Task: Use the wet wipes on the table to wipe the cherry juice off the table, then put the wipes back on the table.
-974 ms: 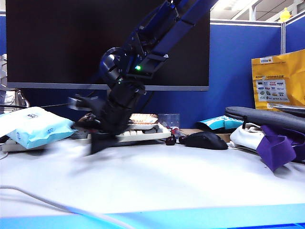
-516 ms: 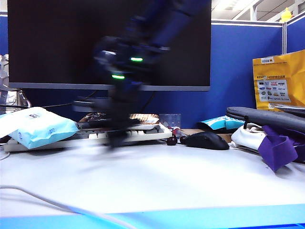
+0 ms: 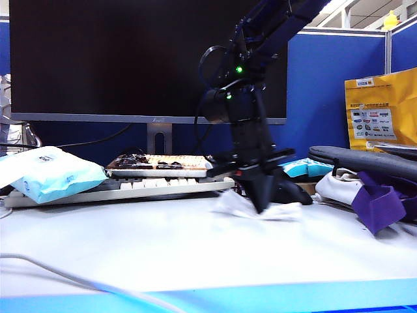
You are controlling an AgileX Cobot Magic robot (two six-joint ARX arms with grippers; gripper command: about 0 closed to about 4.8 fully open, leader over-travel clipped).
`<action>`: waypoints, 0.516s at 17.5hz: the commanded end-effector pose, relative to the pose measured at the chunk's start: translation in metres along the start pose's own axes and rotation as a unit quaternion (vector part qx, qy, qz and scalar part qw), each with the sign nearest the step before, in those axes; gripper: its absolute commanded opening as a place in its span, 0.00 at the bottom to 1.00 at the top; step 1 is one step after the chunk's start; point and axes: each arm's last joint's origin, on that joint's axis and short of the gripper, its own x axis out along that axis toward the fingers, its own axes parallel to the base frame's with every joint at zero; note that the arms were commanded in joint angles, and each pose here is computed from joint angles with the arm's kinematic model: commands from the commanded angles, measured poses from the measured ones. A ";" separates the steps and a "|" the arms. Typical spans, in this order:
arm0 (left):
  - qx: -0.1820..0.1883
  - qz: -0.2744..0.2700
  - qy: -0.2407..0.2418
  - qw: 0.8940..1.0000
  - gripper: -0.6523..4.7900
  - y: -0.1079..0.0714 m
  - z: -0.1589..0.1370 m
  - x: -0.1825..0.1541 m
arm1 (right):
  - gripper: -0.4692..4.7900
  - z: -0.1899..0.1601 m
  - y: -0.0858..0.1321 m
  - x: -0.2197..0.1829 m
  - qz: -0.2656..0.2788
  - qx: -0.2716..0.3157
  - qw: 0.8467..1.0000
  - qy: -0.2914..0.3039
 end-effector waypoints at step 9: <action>0.000 -0.001 0.005 1.000 0.11 0.000 -0.001 0.000 | 0.09 -0.012 0.043 -0.006 0.123 -0.058 0.990 0.044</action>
